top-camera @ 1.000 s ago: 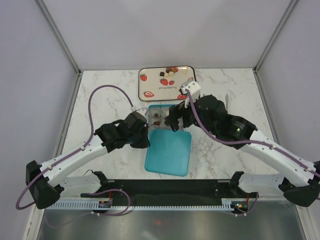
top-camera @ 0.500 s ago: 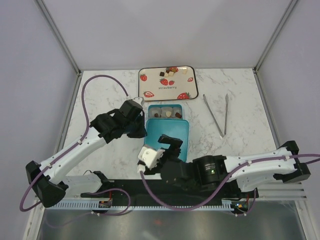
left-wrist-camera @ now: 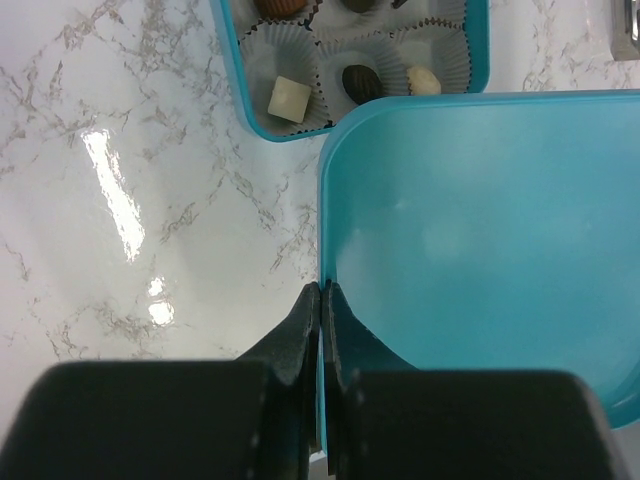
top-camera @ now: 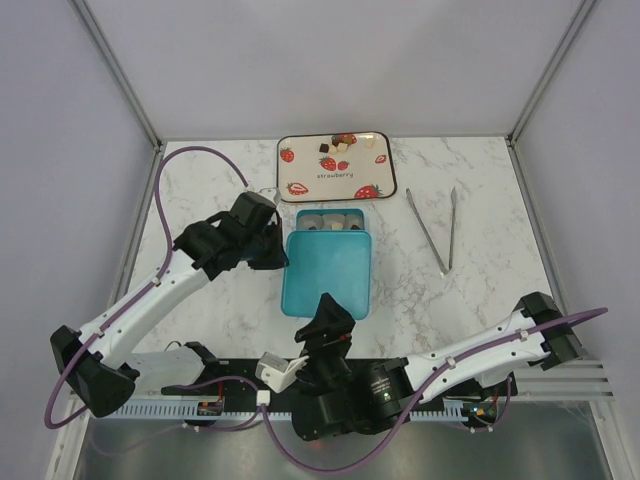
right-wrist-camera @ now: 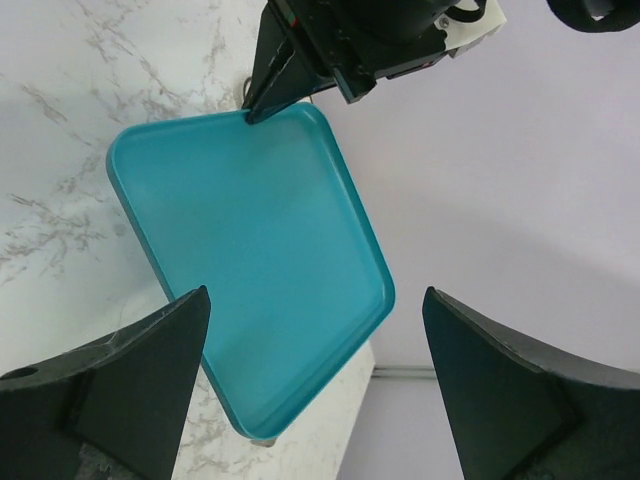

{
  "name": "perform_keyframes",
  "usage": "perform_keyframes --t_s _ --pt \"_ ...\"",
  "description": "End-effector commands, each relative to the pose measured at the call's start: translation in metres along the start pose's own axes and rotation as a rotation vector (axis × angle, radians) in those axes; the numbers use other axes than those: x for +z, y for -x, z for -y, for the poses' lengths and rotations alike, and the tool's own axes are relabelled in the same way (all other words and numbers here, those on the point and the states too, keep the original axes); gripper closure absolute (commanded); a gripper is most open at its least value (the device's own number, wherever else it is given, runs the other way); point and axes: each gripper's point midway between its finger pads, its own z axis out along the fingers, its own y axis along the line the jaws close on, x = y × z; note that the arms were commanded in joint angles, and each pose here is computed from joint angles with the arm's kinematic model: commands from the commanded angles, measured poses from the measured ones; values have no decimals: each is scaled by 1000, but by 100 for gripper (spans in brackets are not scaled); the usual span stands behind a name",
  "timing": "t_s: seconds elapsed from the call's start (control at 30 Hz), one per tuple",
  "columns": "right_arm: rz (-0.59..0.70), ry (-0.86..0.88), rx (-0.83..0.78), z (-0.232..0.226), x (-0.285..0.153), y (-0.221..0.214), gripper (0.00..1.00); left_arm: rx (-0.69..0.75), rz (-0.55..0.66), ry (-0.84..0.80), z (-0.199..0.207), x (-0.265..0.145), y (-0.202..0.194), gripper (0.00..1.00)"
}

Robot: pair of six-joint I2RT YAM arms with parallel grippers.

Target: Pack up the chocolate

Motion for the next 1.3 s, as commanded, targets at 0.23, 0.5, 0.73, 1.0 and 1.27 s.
perform_keyframes --t_s 0.23,0.5,0.73,1.0,1.27 --pt "-94 -35 -175 -15 -2 -33 5 26 20 -77 17 -14 13 98" --pt "-137 -147 -299 -25 1 -55 3 14 20 -98 24 -20 21 98" --pt "-234 -203 -353 -16 20 -81 4 12 -44 -178 36 -22 9 98" --pt "-333 -227 -453 -10 41 -89 11 17 -101 -226 41 -22 -6 98" --pt "-357 -231 -476 -2 48 -75 63 17 -122 -200 31 -16 -17 98"
